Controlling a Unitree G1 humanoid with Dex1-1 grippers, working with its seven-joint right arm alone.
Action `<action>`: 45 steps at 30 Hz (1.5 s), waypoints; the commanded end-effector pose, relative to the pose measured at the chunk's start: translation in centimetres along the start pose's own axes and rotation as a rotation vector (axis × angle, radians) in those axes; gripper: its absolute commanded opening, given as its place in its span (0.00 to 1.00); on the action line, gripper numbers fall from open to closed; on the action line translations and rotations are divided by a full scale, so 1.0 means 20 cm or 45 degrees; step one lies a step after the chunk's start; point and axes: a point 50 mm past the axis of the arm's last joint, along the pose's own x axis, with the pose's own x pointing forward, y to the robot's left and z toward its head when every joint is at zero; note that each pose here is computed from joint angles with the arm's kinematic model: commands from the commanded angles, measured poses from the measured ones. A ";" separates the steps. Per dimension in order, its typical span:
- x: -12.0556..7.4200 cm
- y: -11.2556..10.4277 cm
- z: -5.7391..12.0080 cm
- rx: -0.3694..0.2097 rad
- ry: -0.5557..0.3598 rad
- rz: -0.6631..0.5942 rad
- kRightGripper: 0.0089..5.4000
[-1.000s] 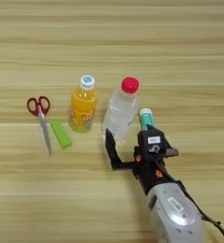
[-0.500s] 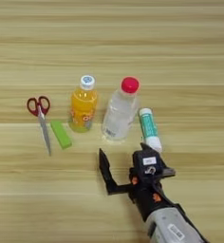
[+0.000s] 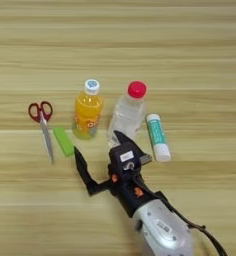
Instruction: Move the objects on the table
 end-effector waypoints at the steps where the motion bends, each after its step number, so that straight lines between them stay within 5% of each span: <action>1: 0.07 -0.01 0.05 0.008 -0.058 0.033 1.00; 7: 0.15 0.01 0.02 0.065 0.008 0.084 1.00; 18: 0.22 0.02 -0.08 0.033 0.103 0.092 1.00; 45: 0.28 0.01 -0.16 0.019 0.176 0.104 1.00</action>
